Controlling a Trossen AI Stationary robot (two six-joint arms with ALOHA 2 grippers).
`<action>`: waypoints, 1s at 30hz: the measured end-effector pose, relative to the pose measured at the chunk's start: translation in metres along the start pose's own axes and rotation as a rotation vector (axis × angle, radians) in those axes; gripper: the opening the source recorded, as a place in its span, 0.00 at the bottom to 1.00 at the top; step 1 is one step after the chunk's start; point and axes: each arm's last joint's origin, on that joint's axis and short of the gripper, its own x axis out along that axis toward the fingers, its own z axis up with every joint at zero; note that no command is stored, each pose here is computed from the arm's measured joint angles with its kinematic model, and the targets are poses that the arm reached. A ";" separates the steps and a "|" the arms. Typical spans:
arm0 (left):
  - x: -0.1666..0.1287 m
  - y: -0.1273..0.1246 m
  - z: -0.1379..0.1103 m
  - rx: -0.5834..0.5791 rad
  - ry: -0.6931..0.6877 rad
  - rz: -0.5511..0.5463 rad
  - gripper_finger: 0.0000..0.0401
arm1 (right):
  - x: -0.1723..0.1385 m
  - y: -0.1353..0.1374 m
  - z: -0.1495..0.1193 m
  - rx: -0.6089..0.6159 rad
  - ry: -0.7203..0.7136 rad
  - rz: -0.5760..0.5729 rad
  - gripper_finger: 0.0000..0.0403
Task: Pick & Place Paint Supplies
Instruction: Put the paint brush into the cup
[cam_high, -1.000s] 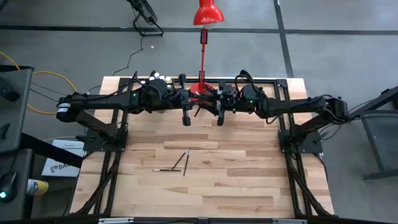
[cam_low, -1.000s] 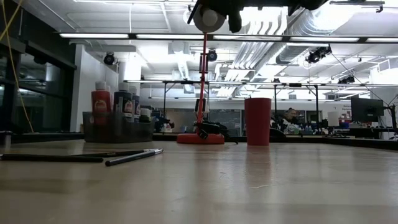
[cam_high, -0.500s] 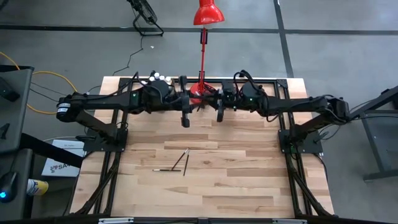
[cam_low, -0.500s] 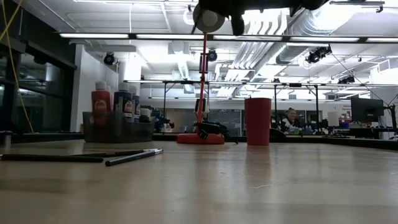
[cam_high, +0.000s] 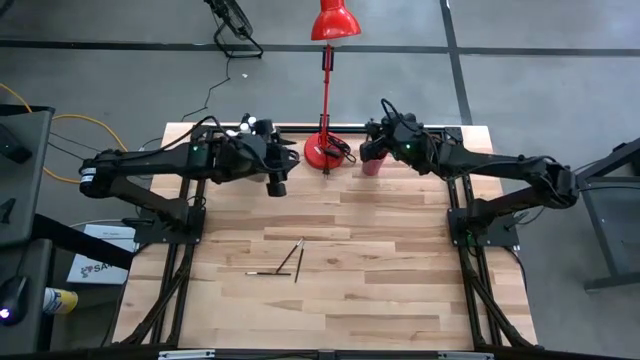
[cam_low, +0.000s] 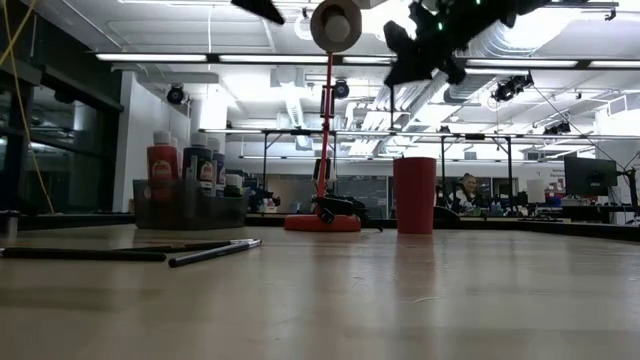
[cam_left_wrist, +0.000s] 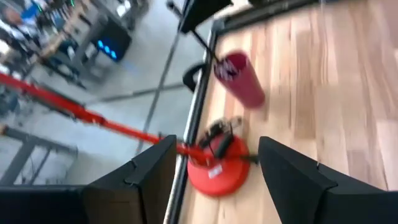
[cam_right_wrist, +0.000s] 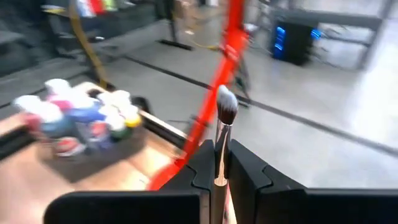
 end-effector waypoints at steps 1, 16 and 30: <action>0.000 -0.001 -0.002 -0.003 0.022 -0.004 0.55 | 0.002 -0.004 -0.005 0.016 0.009 -0.031 0.04; 0.033 -0.046 -0.063 -0.159 0.180 -0.111 0.55 | 0.010 -0.023 -0.041 0.034 0.095 -0.132 0.17; 0.041 -0.072 -0.099 -0.287 0.291 -0.322 0.55 | -0.001 -0.021 -0.035 0.063 0.079 -0.100 0.37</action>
